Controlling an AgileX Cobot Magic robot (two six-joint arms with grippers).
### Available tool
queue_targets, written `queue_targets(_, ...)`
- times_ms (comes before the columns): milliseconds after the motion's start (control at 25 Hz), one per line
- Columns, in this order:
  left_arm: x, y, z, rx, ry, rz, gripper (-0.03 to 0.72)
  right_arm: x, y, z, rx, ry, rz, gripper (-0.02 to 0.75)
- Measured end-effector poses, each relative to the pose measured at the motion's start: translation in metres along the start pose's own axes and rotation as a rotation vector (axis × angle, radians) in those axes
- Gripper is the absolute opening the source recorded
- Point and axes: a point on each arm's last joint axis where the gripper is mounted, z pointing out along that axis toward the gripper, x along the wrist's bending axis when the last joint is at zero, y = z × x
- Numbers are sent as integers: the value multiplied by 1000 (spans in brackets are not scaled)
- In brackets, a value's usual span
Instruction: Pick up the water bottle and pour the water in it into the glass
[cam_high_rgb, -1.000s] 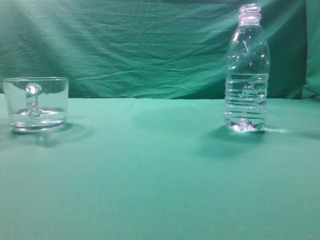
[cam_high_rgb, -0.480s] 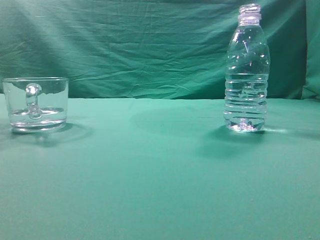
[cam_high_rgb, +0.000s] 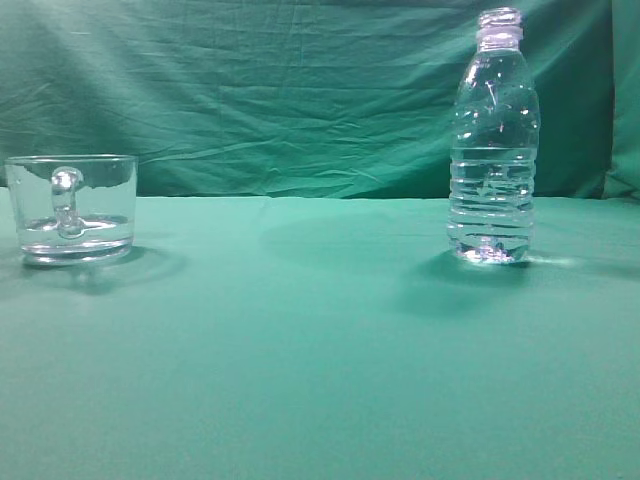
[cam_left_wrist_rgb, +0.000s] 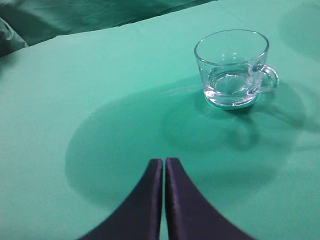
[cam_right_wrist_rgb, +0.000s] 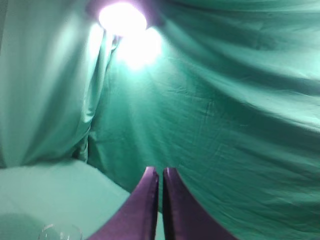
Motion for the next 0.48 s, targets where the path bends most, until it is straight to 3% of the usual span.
queue_targets(200, 0, 0, 0, 0, 0, 0, 0, -8, 12, -15, -113, -150, 97, 0)
queue_targets(320, 0, 0, 0, 0, 0, 0, 0, -16, 13, -17, -158, -255, 55, 0)
queue_targets(400, 0, 0, 0, 0, 0, 0, 0, -23, 5, -19, -138, -339, 22, 0)
queue_targets(480, 0, 0, 0, 0, 0, 0, 0, -31, -10, -23, -51, -451, 128, 0)
